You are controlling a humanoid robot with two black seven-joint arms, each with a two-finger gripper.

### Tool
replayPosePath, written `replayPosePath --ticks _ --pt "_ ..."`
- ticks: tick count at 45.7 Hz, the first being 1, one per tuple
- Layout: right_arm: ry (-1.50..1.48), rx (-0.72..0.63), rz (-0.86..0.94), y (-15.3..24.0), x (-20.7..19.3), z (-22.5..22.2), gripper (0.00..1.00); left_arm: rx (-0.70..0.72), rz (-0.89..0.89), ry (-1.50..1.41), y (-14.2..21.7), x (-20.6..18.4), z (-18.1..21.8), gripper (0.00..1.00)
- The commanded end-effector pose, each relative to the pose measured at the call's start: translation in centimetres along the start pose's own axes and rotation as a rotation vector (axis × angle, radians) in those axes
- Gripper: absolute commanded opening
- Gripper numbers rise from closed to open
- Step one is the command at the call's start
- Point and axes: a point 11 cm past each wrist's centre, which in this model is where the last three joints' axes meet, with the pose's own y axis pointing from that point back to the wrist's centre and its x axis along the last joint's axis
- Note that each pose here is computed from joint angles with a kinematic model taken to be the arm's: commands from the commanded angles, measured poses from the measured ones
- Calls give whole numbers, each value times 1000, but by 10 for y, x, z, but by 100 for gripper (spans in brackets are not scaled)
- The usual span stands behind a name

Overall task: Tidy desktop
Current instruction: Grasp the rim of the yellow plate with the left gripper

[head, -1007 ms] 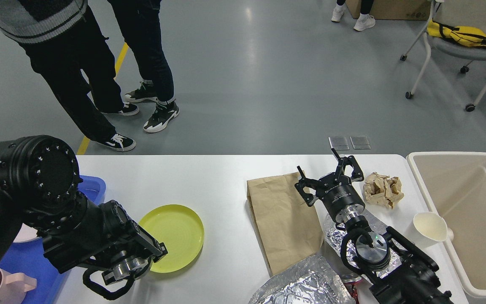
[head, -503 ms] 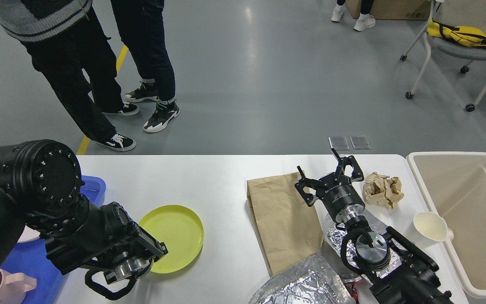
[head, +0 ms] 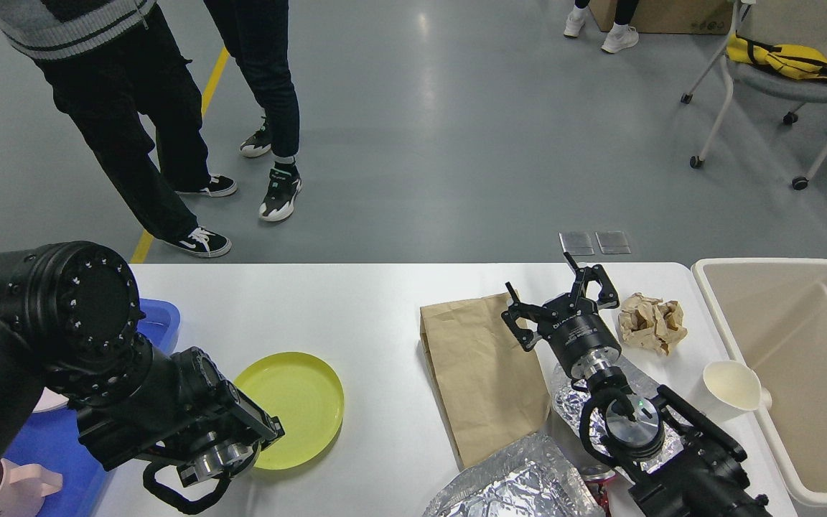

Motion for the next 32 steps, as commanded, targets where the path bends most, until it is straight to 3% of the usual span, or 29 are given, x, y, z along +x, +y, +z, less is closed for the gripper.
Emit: replayPosePath --ticks 1,11,32 --pt "0 1 1 0 0 0 100 5 6 0 -1 2 -2 16" --pt "0 1 1 0 0 0 100 14 4 -5 -1 1 -3 1" --pt "0 1 1 0 0 0 100 10 17 -16 5 10 -1 0"
